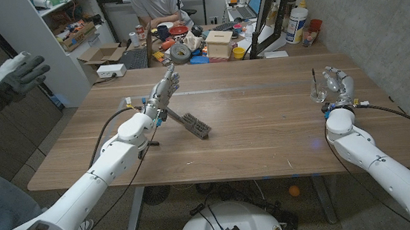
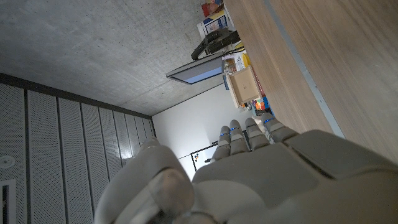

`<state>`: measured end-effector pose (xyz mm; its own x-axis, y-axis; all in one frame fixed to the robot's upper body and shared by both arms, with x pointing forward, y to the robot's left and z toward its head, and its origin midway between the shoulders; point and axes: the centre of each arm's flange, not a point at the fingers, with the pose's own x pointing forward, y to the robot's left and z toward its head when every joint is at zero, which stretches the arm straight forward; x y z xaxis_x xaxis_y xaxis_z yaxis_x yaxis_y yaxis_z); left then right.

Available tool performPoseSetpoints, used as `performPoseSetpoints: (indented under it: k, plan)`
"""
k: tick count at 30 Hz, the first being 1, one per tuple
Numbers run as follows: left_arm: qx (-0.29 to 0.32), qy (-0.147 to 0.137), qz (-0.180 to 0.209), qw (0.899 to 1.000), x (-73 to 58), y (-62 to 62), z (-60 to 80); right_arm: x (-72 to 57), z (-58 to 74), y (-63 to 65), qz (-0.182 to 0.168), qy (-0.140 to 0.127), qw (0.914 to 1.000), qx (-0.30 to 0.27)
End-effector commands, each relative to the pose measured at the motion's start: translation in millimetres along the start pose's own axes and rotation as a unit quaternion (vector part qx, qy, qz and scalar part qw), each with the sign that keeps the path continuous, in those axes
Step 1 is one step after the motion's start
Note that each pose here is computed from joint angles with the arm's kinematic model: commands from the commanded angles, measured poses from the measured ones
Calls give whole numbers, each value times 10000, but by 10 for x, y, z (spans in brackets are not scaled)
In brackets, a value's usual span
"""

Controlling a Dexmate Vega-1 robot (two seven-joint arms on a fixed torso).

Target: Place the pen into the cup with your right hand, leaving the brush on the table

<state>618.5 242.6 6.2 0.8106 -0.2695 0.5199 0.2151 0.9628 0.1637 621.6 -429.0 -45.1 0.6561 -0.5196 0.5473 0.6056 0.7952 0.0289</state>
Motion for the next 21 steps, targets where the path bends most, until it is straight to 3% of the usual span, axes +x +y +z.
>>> performPoseSetpoints:
  k: [1,7,14,18,21]
  plan:
    - [-75,-64,6,10000,49,-163,-12,14,84,-90,212,-226,9995,-27]
    - [-113,-179,114,9997,80,-330,24,-48,308,-163,470,-850,9949,266]
    - [-222,-355,179,9990,130,-544,11,-131,648,-200,960,-1668,9808,324]
    - [-223,-400,54,9989,195,-577,24,-187,821,-185,1073,-2040,9728,229]
    - [-133,-532,-102,9984,253,-557,109,-258,958,-162,1059,-2346,9660,228]
